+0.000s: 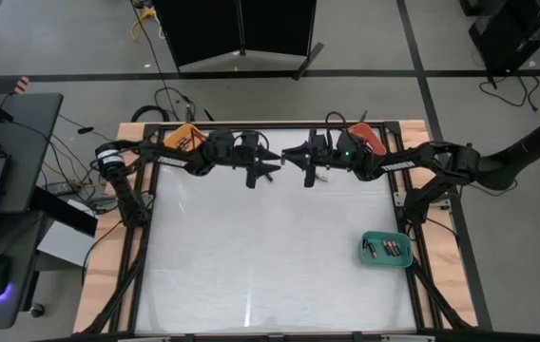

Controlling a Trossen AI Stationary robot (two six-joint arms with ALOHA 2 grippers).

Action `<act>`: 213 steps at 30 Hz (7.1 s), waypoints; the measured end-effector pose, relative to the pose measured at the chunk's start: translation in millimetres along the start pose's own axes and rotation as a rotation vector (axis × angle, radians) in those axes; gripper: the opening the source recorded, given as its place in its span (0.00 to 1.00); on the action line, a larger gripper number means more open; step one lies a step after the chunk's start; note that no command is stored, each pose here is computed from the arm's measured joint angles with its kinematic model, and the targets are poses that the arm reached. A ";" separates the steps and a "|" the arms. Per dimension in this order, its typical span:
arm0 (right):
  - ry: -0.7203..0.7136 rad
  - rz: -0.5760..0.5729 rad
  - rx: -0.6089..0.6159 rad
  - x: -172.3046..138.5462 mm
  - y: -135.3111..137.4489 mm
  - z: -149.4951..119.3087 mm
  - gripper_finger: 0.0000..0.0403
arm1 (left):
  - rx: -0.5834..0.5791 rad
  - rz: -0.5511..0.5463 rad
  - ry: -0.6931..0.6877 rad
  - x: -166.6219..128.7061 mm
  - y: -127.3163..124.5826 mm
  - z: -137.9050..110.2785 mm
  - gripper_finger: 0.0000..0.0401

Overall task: Sort batteries
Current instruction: Put the red battery into the yellow bin, then put the brown battery into the green bin

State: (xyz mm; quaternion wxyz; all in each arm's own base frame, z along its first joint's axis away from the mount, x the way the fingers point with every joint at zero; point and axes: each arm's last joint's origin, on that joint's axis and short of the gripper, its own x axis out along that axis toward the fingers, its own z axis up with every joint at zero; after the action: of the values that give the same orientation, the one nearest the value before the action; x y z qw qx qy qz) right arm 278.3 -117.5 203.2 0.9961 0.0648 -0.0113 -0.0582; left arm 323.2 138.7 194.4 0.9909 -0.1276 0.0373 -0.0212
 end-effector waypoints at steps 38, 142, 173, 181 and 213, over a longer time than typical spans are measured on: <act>-0.042 0.019 -0.022 0.2 1.8 4.2 0.14 | -0.029 -0.073 -0.030 17.1 -1.8 3.2 0.51; 0.217 -0.224 -0.144 -22.8 2.6 10.7 0.06 | -0.405 0.981 1.291 -169.7 114.8 -23.0 0.14; 0.194 -0.215 -0.002 -22.5 3.1 11.5 0.09 | -0.029 0.840 0.641 -137.5 48.1 27.0 0.21; 0.415 -0.261 0.026 -26.8 10.6 -10.3 0.03 | 0.151 0.514 0.332 -102.9 10.5 -7.5 0.17; 0.821 -0.298 0.077 -49.8 8.9 -43.1 0.37 | 0.052 0.159 0.305 -55.0 0.7 -42.8 0.01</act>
State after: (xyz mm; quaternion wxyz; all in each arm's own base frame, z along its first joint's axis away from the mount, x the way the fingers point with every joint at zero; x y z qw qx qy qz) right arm 231.1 -97.4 160.9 0.8956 0.1208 0.3929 -0.1703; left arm 265.0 131.4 156.7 0.9753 -0.0938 0.1966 0.0370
